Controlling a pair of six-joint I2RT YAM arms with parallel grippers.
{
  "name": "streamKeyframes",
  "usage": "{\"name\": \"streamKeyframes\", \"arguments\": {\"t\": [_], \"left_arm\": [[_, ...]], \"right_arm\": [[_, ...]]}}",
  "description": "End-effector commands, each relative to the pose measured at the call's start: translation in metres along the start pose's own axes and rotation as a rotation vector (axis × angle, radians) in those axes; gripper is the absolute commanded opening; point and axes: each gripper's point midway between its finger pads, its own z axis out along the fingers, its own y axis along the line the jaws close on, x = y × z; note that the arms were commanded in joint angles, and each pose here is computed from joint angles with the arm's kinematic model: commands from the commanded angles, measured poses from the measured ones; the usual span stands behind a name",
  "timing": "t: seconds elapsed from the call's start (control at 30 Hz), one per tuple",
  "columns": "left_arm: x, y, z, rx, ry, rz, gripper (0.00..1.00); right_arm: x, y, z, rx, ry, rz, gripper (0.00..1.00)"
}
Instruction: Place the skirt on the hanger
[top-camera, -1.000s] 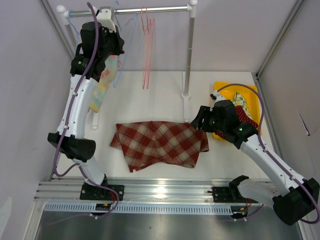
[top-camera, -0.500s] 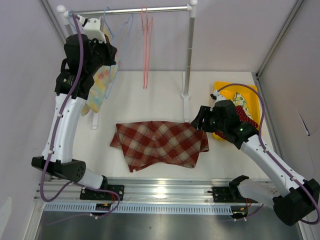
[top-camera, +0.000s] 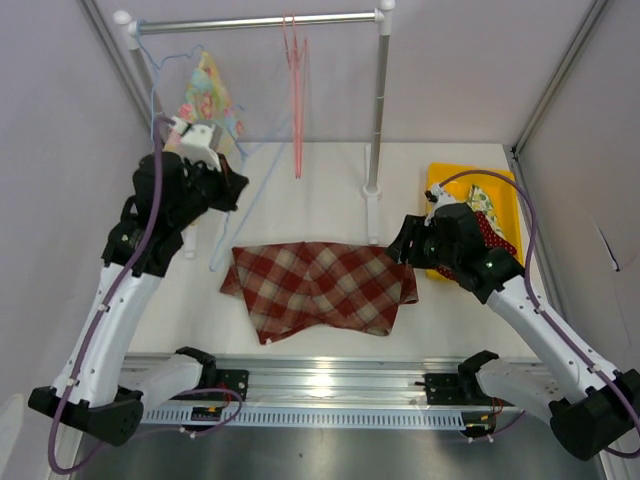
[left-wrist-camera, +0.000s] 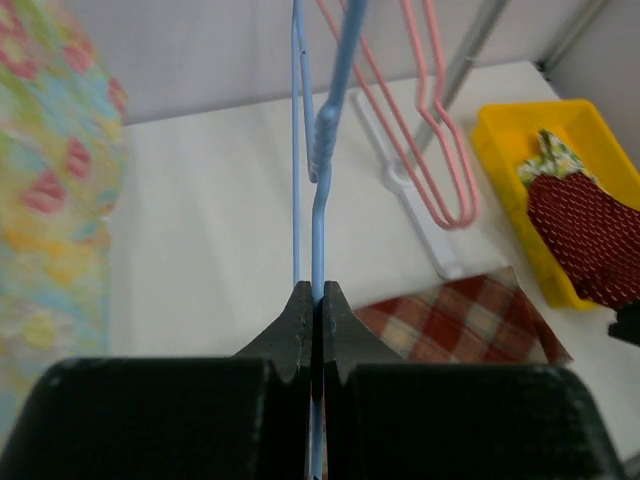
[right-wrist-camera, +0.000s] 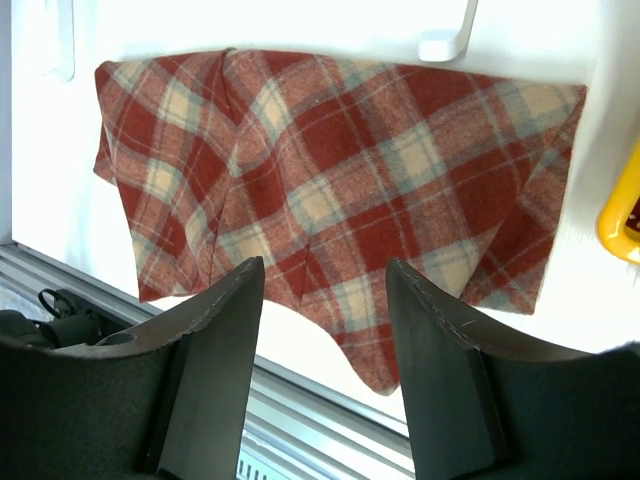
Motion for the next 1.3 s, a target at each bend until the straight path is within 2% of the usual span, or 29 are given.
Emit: {"name": "streamKeyframes", "arguments": {"t": [0.0,0.1,0.17,0.33,0.37,0.43,0.47,0.6,0.8,0.97,1.27], "left_arm": [[0.048,-0.048,-0.007,0.183,0.092,-0.016,0.0],[0.1,-0.084,-0.013,0.299,0.192,-0.025,0.0],[0.116,-0.111,-0.023,0.389,0.219,-0.039,0.0],[0.156,-0.149,-0.038,0.562,0.275,-0.11,0.0],[0.179,-0.156,-0.041,0.601,0.333,-0.115,0.0],[0.182,-0.171,-0.045,0.662,0.334,-0.139,0.0],[0.205,-0.177,-0.049,0.69,0.388,-0.144,0.0],[0.222,-0.205,-0.057,0.789,0.412,-0.174,0.0],[0.251,-0.214,-0.06,0.816,0.455,-0.192,0.0],[0.284,-0.215,-0.063,0.853,0.504,-0.213,0.0],[0.312,-0.212,-0.063,0.852,0.535,-0.255,0.0]], "right_arm": [[-0.009,0.01,-0.017,-0.018,-0.03,-0.021,0.57],[-0.006,0.015,-0.026,-0.021,-0.029,-0.032,0.57],[-0.002,0.018,-0.032,-0.027,-0.021,-0.037,0.56],[0.013,0.033,-0.044,-0.059,0.005,-0.056,0.56],[0.019,0.033,-0.045,-0.051,0.022,-0.062,0.55],[0.026,0.029,-0.045,-0.016,0.03,-0.067,0.55],[0.032,0.033,-0.046,-0.022,0.044,-0.081,0.55],[0.051,0.035,-0.046,-0.007,0.071,-0.098,0.54],[0.076,0.026,-0.048,0.049,0.109,-0.106,0.52],[0.108,0.0,-0.049,0.121,0.169,-0.096,0.51],[0.149,-0.016,-0.038,0.111,0.232,-0.038,0.5]]}}
